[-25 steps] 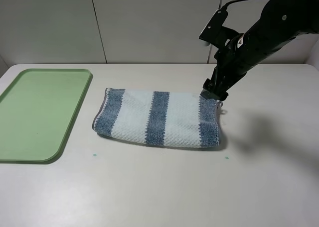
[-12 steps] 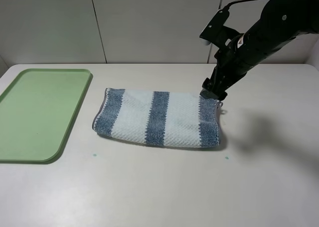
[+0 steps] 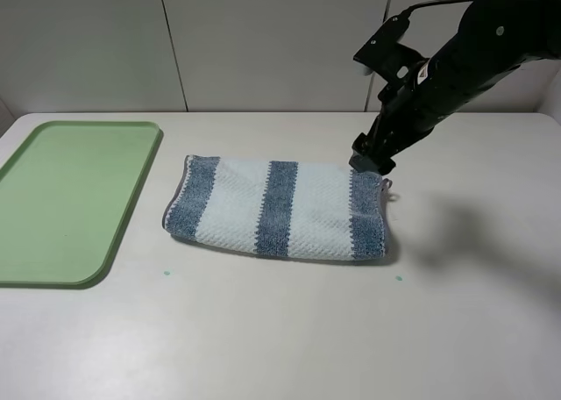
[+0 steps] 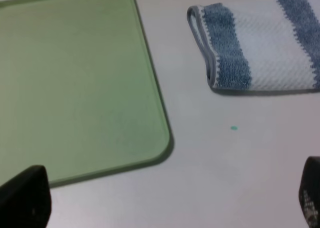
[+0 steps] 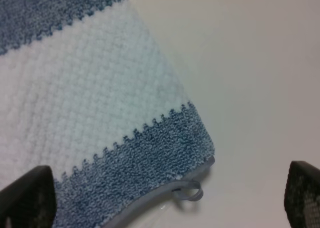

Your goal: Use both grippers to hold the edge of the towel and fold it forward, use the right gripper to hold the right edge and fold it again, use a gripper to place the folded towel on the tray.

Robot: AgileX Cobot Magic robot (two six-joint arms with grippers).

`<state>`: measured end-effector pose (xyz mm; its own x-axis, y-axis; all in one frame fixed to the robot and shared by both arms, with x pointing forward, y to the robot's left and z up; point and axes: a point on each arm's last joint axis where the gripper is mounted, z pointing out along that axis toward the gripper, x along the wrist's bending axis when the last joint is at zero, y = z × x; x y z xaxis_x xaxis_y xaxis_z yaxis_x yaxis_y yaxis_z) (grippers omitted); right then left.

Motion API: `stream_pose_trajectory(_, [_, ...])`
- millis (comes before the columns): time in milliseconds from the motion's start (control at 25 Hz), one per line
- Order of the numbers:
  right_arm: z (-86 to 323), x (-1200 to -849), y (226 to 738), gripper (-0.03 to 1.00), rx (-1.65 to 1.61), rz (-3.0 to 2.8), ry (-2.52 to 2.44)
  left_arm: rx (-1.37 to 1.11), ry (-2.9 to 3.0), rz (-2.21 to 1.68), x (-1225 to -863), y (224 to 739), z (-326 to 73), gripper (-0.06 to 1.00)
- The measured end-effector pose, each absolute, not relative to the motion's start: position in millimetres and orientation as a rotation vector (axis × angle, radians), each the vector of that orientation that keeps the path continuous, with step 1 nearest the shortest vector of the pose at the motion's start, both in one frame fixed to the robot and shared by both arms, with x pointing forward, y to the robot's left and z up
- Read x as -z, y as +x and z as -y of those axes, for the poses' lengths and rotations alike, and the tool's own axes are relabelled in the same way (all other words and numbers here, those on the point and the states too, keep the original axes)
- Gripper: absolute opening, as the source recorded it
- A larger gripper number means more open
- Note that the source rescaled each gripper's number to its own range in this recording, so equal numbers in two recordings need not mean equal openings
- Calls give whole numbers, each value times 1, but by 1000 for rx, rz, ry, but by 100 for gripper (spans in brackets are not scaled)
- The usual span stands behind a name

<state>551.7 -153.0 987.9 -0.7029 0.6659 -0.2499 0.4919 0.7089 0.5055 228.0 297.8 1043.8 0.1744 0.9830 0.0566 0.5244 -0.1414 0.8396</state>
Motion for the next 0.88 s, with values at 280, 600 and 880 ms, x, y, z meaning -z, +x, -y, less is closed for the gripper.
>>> stream_pose_trajectory(280, [155,-985,548,100,-608,-2421,1283,-846,1763,-1432,-1044,228,-298,100])
stream_pose_trajectory(600, [165,-981,544,100,-532,-2292,1682,-847,1762,-1431,-1044,228,-298,100])
stream_pose_trajectory(880, [181,-950,555,100,-449,-2229,1959,-847,1762,-1431,-1044,228,-298,100])
